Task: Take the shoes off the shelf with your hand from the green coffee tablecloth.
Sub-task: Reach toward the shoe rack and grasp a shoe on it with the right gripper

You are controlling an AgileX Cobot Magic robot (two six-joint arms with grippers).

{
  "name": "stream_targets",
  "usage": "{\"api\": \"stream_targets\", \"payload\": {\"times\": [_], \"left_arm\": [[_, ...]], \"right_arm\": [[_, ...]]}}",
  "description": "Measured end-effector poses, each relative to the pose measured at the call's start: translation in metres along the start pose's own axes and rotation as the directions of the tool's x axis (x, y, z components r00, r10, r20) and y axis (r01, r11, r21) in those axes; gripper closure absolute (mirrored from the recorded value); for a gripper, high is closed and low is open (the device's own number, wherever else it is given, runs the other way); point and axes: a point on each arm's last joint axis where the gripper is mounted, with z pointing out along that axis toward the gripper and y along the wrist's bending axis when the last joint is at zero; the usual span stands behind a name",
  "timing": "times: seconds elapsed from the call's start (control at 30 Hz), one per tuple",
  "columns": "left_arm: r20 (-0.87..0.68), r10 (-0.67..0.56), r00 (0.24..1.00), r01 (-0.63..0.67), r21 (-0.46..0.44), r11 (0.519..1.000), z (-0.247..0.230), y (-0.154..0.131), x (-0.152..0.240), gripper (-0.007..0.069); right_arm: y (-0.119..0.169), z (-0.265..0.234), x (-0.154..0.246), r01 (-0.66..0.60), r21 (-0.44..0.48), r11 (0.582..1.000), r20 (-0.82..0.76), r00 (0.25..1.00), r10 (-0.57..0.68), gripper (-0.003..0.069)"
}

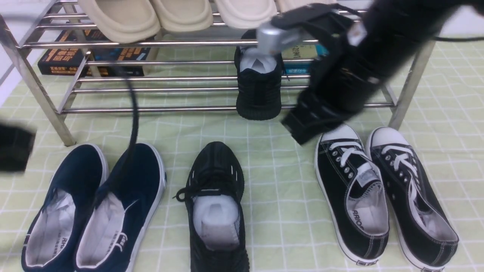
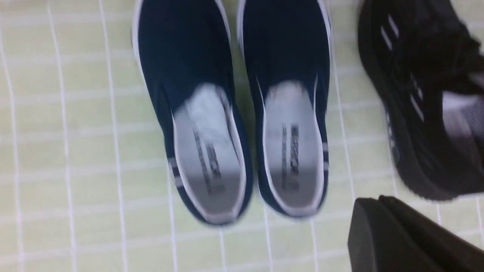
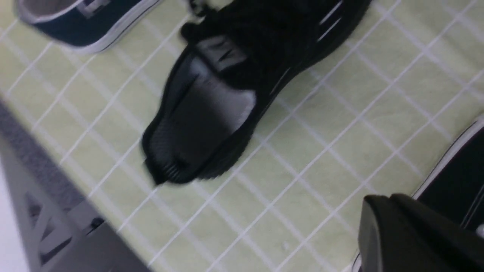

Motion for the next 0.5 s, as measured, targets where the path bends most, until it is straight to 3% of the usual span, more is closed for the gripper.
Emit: {"api": "stream_targets", "payload": {"times": [0.03, 0.23, 0.27, 0.37, 0.5], "left_arm": [[0.001, -0.005, 1.000, 0.005, 0.000, 1.000, 0.000, 0.000, 0.002, 0.0610], [0.031, -0.110, 0.993, 0.109, 0.027, 0.994, 0.014, -0.002, 0.040, 0.0609], [0.030, -0.112, 0.993, 0.111, 0.028, 0.993, 0.015, -0.002, 0.041, 0.0609], [0.004, -0.123, 0.992, 0.123, 0.024, 0.992, 0.025, -0.001, 0.049, 0.0607], [0.014, -0.130, 0.991, 0.130, 0.025, 0.991, 0.031, 0.000, 0.050, 0.0606]], "right_arm": [[-0.001, 0.001, -0.002, -0.001, 0.003, 1.000, 0.000, 1.000, 0.001, 0.0592], [-0.012, 0.033, -0.048, 0.032, 0.063, 0.997, 0.047, 0.998, -0.035, 0.0379], [-0.012, 0.033, -0.049, 0.035, 0.063, 0.997, 0.048, 0.998, -0.038, 0.0370], [-0.016, 0.043, -0.064, 0.124, 0.096, 0.988, 0.070, 0.989, -0.131, 0.0225], [-0.027, 0.062, -0.074, 0.217, 0.181, 0.959, 0.090, 0.968, -0.236, 0.0104]]}}
